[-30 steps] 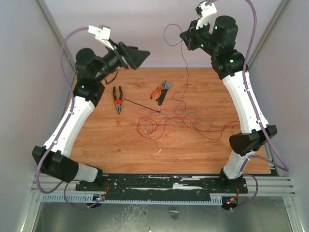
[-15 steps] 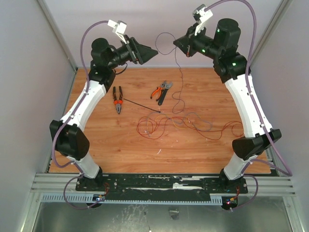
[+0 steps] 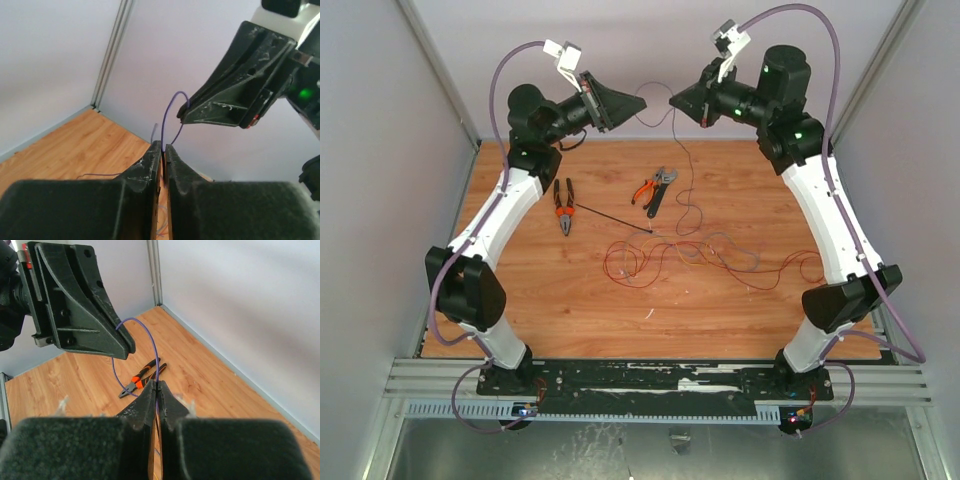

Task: Zip-tie the wires
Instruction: Untie the cable at the center of the board.

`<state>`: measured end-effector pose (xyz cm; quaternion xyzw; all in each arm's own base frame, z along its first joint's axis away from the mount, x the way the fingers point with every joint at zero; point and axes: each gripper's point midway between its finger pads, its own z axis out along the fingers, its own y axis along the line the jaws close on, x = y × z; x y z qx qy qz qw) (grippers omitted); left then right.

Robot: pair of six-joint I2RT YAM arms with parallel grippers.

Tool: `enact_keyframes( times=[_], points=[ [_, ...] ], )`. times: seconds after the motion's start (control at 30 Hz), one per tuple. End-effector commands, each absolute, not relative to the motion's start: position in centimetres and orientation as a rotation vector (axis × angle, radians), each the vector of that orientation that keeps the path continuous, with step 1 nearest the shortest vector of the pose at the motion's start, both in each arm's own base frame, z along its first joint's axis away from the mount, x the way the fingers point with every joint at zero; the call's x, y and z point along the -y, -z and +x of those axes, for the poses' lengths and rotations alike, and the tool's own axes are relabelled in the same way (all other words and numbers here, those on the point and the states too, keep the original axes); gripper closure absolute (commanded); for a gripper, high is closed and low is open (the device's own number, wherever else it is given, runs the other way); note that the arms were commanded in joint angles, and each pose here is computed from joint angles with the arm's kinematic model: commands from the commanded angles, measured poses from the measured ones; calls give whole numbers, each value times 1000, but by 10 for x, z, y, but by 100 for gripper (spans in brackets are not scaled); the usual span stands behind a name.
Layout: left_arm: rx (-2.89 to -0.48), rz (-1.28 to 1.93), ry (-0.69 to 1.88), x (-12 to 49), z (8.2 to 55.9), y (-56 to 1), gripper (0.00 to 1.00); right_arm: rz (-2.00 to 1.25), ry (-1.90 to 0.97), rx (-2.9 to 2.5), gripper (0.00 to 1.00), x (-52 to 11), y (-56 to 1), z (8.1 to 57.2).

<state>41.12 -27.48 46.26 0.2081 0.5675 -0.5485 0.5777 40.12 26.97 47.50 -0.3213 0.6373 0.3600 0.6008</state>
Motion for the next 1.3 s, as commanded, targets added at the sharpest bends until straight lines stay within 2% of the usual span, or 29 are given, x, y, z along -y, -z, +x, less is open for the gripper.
enact_keyframes(
  times=[0.0, 0.07, 0.2, 0.3, 0.37, 0.5, 0.8, 1.07, 1.27],
  points=[
    [-1260, 538, 1286, 277, 392, -482, 100, -720, -851, -1422, 100, -268, -491, 392],
    [-1264, 533, 1279, 276, 392, -482, 100, -684, -825, -1435, 95, -265, -490, 398],
    [-1287, 472, 1225, 269, 398, -492, 100, -634, -729, -1492, 68, -253, -471, 412],
    [-1318, 420, 1162, 262, 406, -511, 100, -613, -641, -1562, 52, -240, -436, 419],
    [-1339, 401, 1118, 258, 411, -517, 100, -585, -571, -1632, 38, -228, -402, 422],
    [-1339, 367, 1060, 251, 414, -530, 100, -510, -483, -1737, 20, -205, -340, 419],
    [-1344, 358, 1047, 248, 412, -532, 100, -303, -374, -2038, 21, -176, -210, 426],
    [-1336, 351, 1029, 244, 407, -535, 100, -251, -413, -2225, 23, -198, -146, 459],
    [-1330, 356, 1016, 241, 403, -538, 100, -282, -465, -2281, 24, -226, -115, 459]
  ],
)
